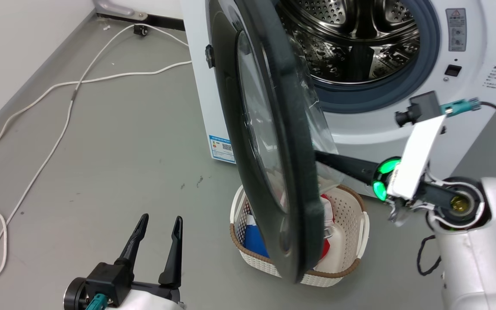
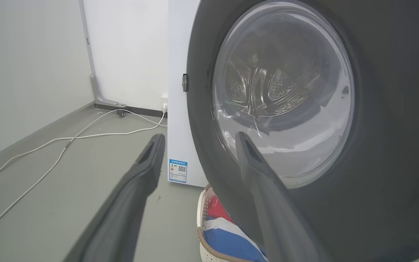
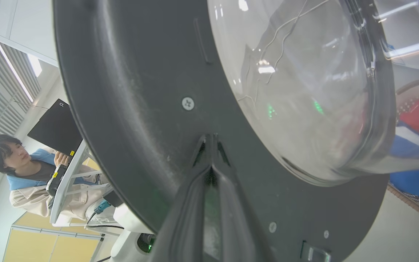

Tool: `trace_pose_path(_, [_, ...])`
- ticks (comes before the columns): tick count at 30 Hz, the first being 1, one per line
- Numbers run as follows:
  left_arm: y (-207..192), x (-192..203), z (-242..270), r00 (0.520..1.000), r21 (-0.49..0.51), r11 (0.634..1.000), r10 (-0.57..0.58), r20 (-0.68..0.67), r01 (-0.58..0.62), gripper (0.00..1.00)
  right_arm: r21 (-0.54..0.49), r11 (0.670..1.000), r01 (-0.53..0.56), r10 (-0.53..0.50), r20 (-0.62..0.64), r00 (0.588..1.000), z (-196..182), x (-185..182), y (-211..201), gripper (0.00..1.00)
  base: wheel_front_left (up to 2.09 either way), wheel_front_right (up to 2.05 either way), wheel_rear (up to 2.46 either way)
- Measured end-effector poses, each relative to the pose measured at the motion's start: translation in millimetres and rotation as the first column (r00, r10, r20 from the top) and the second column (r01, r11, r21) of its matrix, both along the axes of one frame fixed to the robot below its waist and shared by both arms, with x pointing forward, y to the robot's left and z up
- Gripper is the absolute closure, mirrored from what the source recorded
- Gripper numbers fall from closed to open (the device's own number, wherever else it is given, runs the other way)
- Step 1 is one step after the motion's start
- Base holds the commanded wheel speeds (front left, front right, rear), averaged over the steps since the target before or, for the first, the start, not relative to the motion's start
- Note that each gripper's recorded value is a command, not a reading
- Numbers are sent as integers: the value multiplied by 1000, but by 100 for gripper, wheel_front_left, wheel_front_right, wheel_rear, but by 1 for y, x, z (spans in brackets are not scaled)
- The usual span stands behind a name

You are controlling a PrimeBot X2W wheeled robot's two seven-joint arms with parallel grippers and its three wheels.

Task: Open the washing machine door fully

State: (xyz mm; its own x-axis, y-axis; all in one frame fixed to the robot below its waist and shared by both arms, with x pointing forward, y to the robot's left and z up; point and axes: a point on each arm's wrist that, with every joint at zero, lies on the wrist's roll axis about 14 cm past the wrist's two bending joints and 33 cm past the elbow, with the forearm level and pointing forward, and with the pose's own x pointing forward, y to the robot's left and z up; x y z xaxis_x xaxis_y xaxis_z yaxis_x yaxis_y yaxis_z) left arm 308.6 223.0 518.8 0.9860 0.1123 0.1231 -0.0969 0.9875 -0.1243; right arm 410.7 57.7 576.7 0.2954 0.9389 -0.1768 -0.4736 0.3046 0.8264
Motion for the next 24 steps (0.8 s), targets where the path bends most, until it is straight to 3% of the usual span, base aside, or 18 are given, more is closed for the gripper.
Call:
trace_pose_path(15, [12, -13, -2, 999, -14, 999, 50, -5, -50, 0, 26, 986, -166, 166, -28, 986, -13, -42, 57, 100, 0, 0, 0])
trace_pose_path(21, [14, -13, 0, 999, -15, 998, 54, 1, -54, 0, 36, 993, -109, 109, -10, 994, -9, -34, 52, 100, 0, 0, 0])
trace_pose_path(24, [13, -12, 2, 999, -17, 999, 49, 9, -49, 0, 7, 999, -35, 35, 66, 997, -3, -21, 39, 100, 0, 0, 0])
